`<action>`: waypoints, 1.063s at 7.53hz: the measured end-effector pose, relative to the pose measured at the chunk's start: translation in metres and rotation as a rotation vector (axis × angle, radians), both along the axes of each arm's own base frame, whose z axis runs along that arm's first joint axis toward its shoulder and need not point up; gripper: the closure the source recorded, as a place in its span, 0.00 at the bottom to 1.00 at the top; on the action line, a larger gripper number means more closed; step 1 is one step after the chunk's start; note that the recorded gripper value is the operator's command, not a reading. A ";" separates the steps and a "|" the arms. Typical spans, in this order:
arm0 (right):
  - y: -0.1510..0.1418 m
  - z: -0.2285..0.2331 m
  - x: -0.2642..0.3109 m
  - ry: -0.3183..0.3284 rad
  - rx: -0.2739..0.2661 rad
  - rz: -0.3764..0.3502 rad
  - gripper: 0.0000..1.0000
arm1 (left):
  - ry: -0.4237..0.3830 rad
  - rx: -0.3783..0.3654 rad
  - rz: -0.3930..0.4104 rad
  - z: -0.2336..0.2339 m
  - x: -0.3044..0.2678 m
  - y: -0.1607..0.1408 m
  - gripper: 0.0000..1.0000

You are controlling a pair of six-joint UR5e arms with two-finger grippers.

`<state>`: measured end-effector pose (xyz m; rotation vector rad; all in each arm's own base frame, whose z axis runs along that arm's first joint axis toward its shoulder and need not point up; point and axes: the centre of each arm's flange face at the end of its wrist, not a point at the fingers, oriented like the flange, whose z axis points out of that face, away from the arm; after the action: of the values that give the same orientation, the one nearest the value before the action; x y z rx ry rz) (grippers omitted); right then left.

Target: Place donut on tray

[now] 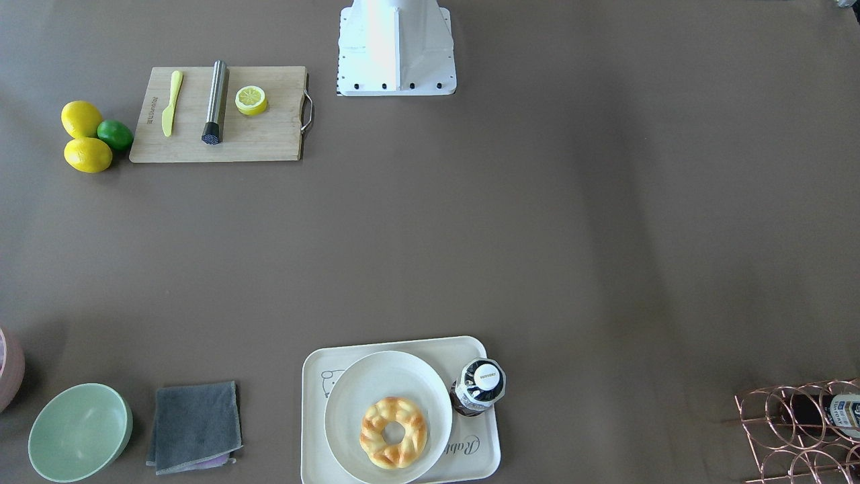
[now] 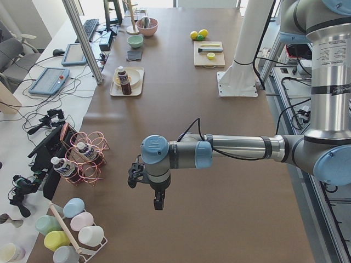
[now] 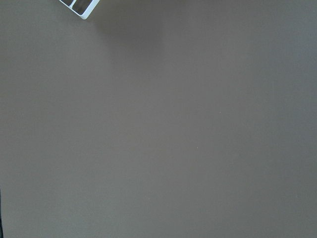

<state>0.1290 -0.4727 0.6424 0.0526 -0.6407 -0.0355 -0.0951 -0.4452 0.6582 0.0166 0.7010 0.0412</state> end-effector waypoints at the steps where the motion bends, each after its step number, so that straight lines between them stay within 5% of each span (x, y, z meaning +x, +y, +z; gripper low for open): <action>1: 0.001 0.001 0.000 -0.001 -0.003 0.001 0.00 | 0.000 0.000 -0.001 0.000 0.000 0.000 0.02; 8: 0.005 0.009 -0.001 -0.005 -0.014 -0.004 0.00 | -0.001 0.002 0.000 0.000 -0.001 0.000 0.02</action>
<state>0.1278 -0.4676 0.6510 0.0383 -0.6464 -0.0347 -0.0962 -0.4449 0.6579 0.0190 0.7001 0.0418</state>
